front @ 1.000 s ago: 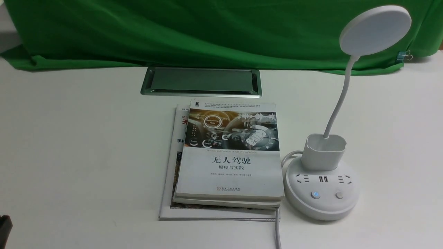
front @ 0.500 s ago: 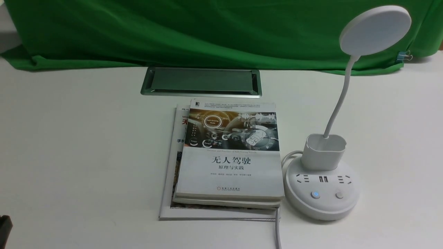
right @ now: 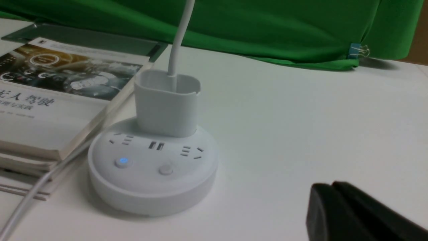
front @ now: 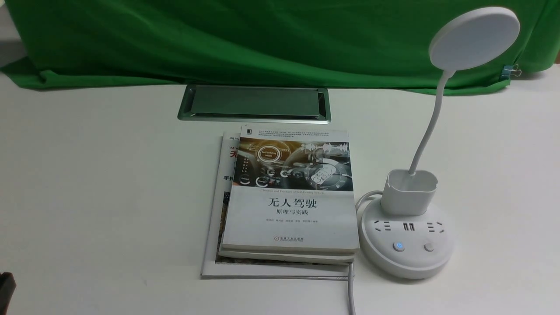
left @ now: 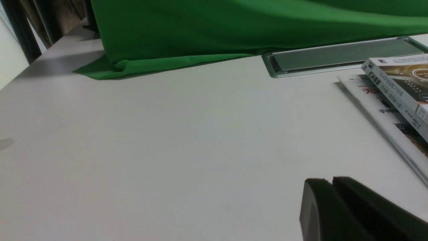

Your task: Turn off the desk lamp on the white desktop by hand.

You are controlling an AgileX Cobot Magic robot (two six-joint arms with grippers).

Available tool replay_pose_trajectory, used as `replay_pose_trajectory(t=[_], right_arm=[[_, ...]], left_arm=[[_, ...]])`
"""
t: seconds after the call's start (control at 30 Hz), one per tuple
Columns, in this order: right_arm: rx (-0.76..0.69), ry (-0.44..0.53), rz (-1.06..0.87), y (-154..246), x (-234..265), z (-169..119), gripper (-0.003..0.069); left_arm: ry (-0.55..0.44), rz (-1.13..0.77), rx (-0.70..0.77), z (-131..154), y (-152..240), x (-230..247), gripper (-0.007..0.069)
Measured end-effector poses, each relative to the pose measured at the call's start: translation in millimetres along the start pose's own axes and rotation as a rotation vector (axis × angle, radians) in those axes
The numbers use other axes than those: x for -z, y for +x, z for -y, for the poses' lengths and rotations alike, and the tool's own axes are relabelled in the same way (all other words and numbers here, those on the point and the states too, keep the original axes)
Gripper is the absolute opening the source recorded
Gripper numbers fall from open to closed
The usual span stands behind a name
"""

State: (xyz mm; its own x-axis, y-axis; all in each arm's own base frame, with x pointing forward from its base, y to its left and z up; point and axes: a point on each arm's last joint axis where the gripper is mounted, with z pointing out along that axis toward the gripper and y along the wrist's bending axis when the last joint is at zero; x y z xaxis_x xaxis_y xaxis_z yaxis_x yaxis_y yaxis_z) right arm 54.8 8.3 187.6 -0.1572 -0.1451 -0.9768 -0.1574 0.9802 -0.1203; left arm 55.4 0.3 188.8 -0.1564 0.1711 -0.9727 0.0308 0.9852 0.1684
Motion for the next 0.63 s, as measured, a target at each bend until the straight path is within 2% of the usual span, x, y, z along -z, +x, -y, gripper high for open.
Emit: replay_pose_trajectory(t=[0.63], right_arm=[[0.000, 0.000, 0.000, 0.0, 0.0, 0.0, 0.0056]], left_arm=[[0.000, 0.000, -0.001, 0.0, 0.0, 0.0, 0.0020]])
